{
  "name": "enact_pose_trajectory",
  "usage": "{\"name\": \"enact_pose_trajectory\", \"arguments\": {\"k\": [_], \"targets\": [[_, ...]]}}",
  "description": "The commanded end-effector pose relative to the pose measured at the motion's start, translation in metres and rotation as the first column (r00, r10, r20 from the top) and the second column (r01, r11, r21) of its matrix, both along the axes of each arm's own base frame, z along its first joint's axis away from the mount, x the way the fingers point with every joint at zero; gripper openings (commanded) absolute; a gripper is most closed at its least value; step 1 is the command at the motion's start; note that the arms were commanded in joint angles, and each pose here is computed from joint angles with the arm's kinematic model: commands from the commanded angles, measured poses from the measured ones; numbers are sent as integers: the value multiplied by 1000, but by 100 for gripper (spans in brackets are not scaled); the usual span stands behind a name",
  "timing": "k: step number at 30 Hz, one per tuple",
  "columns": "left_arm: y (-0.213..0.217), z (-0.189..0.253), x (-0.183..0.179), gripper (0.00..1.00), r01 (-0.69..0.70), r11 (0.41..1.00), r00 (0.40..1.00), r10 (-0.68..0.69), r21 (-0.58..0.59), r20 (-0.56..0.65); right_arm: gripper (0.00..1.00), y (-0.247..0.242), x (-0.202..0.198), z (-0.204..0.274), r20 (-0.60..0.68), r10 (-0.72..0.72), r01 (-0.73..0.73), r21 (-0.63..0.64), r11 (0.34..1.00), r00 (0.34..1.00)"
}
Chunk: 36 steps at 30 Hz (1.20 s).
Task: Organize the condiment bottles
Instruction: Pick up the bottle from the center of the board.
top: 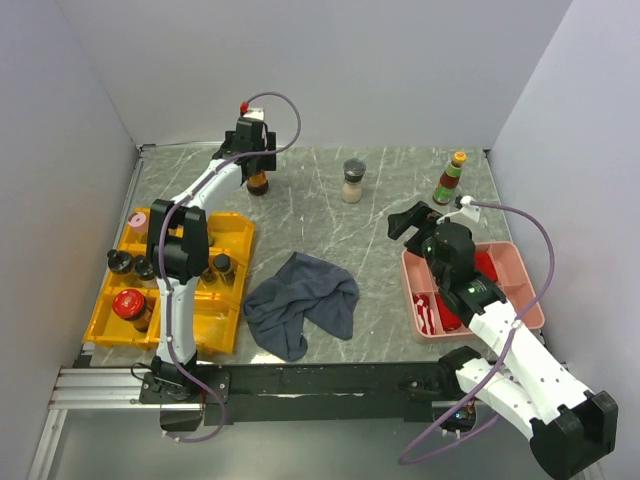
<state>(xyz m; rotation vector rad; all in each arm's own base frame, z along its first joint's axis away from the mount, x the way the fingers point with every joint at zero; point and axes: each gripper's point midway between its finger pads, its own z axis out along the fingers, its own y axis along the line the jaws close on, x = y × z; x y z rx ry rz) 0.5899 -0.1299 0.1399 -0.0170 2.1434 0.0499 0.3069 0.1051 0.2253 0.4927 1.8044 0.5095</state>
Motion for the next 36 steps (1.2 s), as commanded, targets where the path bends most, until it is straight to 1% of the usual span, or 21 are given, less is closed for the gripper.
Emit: {"name": "enact_pose_trajectory", "arguments": {"k": [1, 4, 8, 11, 12, 14, 15, 17, 18, 20, 21, 23, 24, 25, 26, 27, 28, 30, 32, 34, 36], "targets": [[-6, 8, 11, 82, 6, 1000, 999, -6, -7, 45, 100, 0, 3, 6, 33, 0, 0, -3, 1000, 999], [-6, 2, 8, 81, 12, 1000, 1000, -12, -8, 28, 100, 0, 3, 6, 33, 0, 1, -3, 1000, 999], [-4, -4, 8, 83, 2, 1000, 1000, -2, 12, 20, 100, 0, 3, 8, 39, 5, -5, 2, 1000, 999], [-4, -5, 9, 79, 3, 1000, 1000, -3, 16, 20, 100, 1, 3, 7, 37, 7, -7, -1, 1000, 999], [-5, -4, 9, 75, 4, 1000, 1000, -4, 14, 23, 100, 1, 3, 7, 37, 7, -7, -1, 1000, 999], [-7, -3, 10, 72, 12, 1000, 1000, -12, 9, 25, 100, 0, 2, 8, 41, 7, -7, 1, 1000, 999], [-8, -3, 10, 62, 12, 1000, 1000, -12, 7, 25, 100, 0, 3, 8, 40, 4, -4, 0, 1000, 999], [-8, -2, 9, 49, 12, 1000, 1000, -12, 4, 25, 100, 0, 2, 9, 43, 6, -6, 1, 1000, 999], [-7, -5, 7, 34, 10, 1000, 1000, -10, 4, 10, 100, 0, 2, 9, 44, 7, -7, 2, 1000, 999], [-9, 1, 6, 18, 3, 1000, 1000, -3, -15, 9, 100, 0, 2, 9, 44, 7, -7, 2, 1000, 999], [-10, 6, 4, 2, -3, 999, 1000, 4, -33, 10, 100, 1, 2, 9, 44, 10, -10, 3, 1000, 999], [-8, 7, -2, 1, -25, 998, 1000, 25, -55, 2, 100, 2, 2, 7, 37, 16, -16, 3, 1000, 999], [-8, 18, -5, 1, -47, 995, 999, 49, -88, 22, 100, 3, 2, 9, 41, 17, -17, 5, 1000, 999], [-6, 13, -10, 1, -67, 993, 997, 69, -99, 23, 100, 3, 2, 9, 41, 19, -19, 4, 1000, 999], [-2, 17, -12, 1, -95, 990, 994, 99, -106, 36, 100, 2, 2, 9, 40, 18, -18, 2, 1000, 999], [1, 30, -16, 1, -123, 982, 989, 133, -142, 62, 100, 1, 1, 10, 42, 14, -14, 1, 1000, 999], [4, 28, -21, 1, -146, 978, 986, 157, -152, 63, 100, -1, 1, 12, 47, 2, -2, -1, 1000, 999], [9, 50, -26, 1, -186, 961, 972, 210, -203, 101, 100, -2, 0, 12, 49, -1, 1, -1, 1000, 999], [11, 61, -29, 1, -197, 954, 967, 227, -226, 118, 100, 0, -1, 15, 66, 10, -11, 9, 1000, 998], [13, 87, -29, 1, -207, 944, 956, 251, -256, 153, 100, 2, 0, 12, 64, 20, -21, 12, 1000, 998], [21, 101, -33, 1, -250, 936, 943, 293, -246, 156, 100, 3, 1, 12, 58, 25, -26, 9, 1000, 998]]}}
